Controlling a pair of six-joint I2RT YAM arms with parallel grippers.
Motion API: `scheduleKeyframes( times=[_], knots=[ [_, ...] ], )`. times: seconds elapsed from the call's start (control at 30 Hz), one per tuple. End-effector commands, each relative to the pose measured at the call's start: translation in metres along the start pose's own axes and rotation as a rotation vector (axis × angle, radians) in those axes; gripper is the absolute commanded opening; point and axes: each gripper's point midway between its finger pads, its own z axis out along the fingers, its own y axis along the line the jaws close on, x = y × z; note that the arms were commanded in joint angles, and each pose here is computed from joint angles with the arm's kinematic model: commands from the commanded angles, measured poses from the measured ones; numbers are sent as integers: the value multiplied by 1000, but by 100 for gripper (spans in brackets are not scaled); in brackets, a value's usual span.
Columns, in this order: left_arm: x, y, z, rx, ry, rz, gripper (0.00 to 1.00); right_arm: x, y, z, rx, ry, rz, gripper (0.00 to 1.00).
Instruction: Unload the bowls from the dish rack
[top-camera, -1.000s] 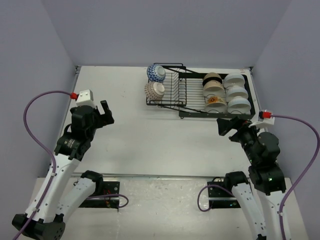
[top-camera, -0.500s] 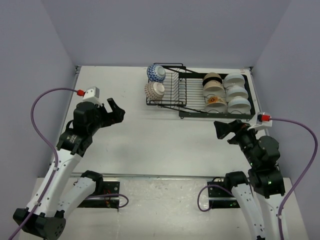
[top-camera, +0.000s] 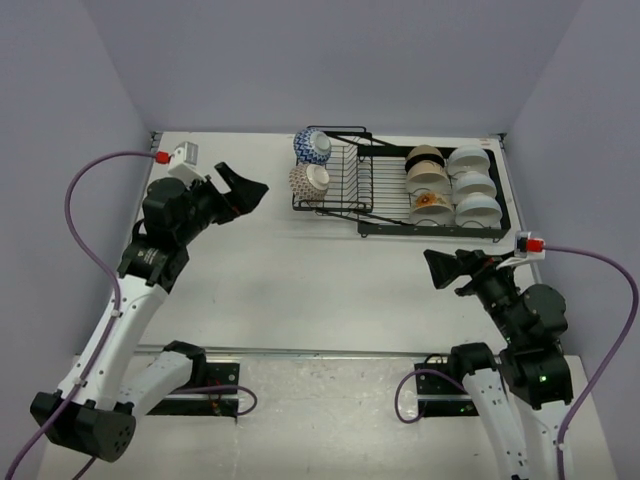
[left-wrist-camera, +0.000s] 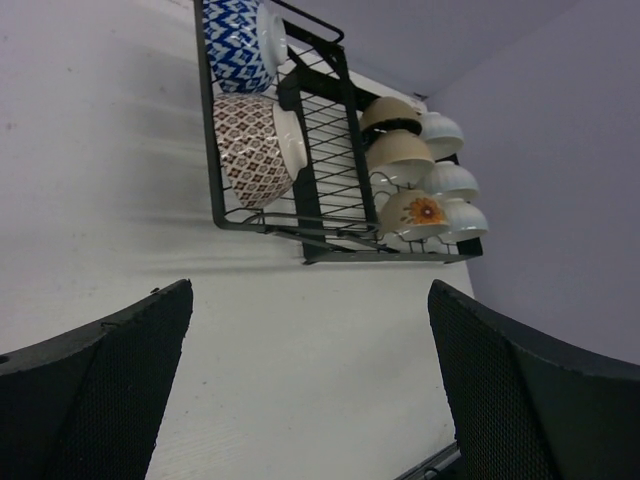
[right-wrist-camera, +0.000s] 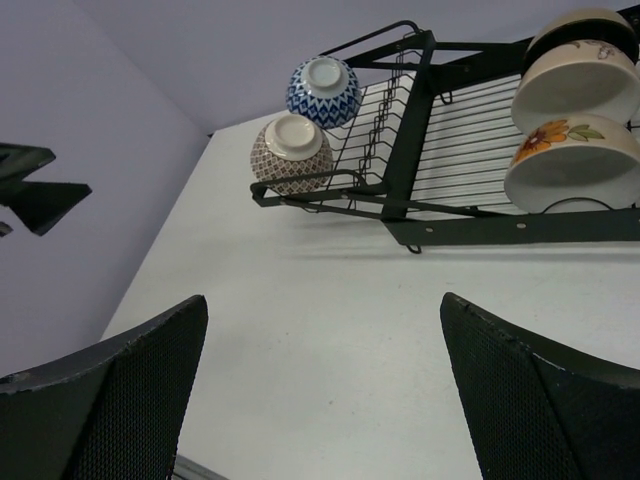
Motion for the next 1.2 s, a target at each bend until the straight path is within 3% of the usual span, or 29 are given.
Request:
scheduleKeyframes(
  times=[0.0, 0.03, 0.1, 0.23, 0.3, 0.57, 0.7, 0.77, 0.8, 0.87, 0.9, 1.17],
  knots=[
    [-49, -45, 7, 205, -118, -85, 100, -15, 21, -9, -78, -36, -11, 99],
    [-45, -47, 17, 238, -77, -133, 100, -16, 22, -11, -81, -38, -13, 99],
    [-67, -58, 26, 339, -125, -138, 100, -17, 24, -12, -86, -40, -13, 99],
    [-64, -57, 75, 472, -5, -252, 100, -13, 27, -12, -108, -28, -5, 99],
    [-77, -64, 88, 534, -12, -252, 100, -9, 28, -10, -119, -8, -1, 99],
    [-86, -14, 179, 545, 38, -307, 100, -1, 24, -4, -114, 30, 1, 99],
    [-68, 40, 235, 512, 80, -382, 100, -2, 25, -2, -111, 43, 4, 99],
    [-75, 39, 242, 607, 72, -388, 100, -1, 24, -1, -104, 52, 4, 99],
    [-58, 59, 257, 609, 130, -469, 100, -2, 24, -1, -102, 50, -3, 99],
    [-71, 51, 260, 714, 99, -439, 100, -3, 20, -1, -79, 46, -9, 99],
    [-58, 68, 272, 703, 128, -485, 100, -4, 18, -1, -69, 45, -12, 99],
    [-50, 82, 300, 704, 158, -474, 100, -1, 13, 7, -49, 64, -10, 99]
  ],
)
